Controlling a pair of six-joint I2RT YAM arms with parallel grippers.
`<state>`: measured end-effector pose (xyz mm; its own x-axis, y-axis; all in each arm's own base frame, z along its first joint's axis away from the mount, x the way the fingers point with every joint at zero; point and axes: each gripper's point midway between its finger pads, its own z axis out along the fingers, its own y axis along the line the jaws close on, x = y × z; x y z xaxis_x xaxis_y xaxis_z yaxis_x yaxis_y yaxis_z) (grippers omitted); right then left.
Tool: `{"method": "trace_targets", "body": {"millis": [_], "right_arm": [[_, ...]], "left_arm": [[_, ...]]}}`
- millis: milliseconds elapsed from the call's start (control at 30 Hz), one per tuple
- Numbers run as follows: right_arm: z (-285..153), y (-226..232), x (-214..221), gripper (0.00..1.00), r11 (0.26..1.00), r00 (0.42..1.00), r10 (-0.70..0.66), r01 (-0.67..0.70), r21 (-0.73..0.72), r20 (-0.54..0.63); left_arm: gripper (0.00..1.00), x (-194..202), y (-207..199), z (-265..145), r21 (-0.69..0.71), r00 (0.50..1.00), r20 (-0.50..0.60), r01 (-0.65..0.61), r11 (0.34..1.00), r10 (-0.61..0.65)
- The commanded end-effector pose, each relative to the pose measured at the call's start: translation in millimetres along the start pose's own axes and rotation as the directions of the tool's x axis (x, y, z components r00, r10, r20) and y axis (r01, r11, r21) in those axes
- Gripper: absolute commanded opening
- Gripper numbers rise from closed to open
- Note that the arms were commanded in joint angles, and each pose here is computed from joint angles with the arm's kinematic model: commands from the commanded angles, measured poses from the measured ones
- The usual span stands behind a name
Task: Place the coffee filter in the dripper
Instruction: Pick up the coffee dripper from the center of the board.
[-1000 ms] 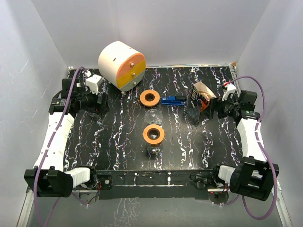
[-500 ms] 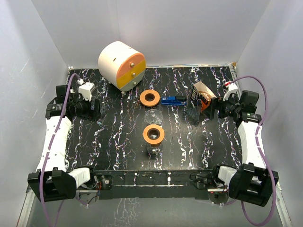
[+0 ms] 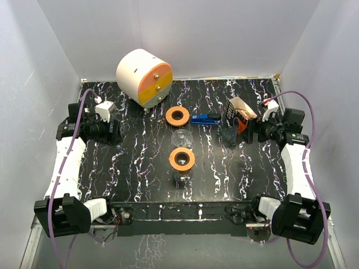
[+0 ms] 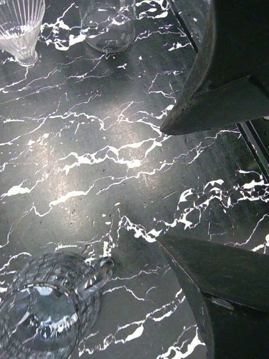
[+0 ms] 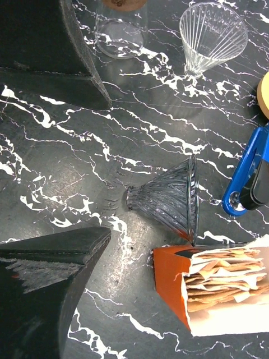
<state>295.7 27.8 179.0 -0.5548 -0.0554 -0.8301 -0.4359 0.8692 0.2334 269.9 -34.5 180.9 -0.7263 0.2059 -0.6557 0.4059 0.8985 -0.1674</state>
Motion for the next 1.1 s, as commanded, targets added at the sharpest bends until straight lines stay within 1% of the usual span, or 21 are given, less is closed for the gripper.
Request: {"method": "trace_targets", "body": {"millis": [0, 267, 367, 500, 600, 833, 1000, 1067], "right_arm": [[3, 4, -22, 0.82, 0.998, 0.998, -0.064, 0.065, -0.017, 0.028], [36, 28, -26, 0.8, 0.986, 0.986, -0.159, 0.157, -0.05, -0.038], [49, 39, -28, 0.78, 0.979, 0.978, -0.198, 0.194, -0.063, -0.062], [61, 61, -41, 0.77, 0.96, 0.965, -0.259, 0.254, -0.118, -0.034], [74, 84, -54, 0.75, 0.943, 0.959, -0.283, 0.278, -0.182, -0.001], [119, 132, -80, 0.67, 0.923, 0.966, -0.258, 0.251, -0.291, 0.018], [156, 156, -77, 0.57, 0.924, 0.97, -0.239, 0.212, -0.318, -0.048], [170, 159, -69, 0.55, 0.928, 0.964, -0.249, 0.212, -0.306, -0.088]], "left_arm": [[0.69, -2, -11, 4, 0.073, 1.0, 0.028, -0.011, 0.997, 0.009], [0.68, -11, -15, 10, 0.115, 0.998, 0.062, -0.017, 0.993, 0.01], [0.68, -13, -15, 11, 0.122, 0.997, 0.07, -0.04, 0.992, 0.032], [0.68, -13, -19, 12, 0.14, 0.995, 0.061, -0.088, 0.986, 0.08], [0.68, -9, -21, 13, 0.138, 0.995, 0.051, -0.096, 0.986, 0.09], [0.68, -7, -25, 7, 0.122, 0.991, 0.074, -0.116, 0.986, 0.108], [0.68, -9, -25, 5, 0.117, 0.991, 0.076, -0.122, 0.986, 0.114], [0.68, -11, -25, 4, 0.119, 0.991, 0.079, -0.121, 0.986, 0.112]]}}
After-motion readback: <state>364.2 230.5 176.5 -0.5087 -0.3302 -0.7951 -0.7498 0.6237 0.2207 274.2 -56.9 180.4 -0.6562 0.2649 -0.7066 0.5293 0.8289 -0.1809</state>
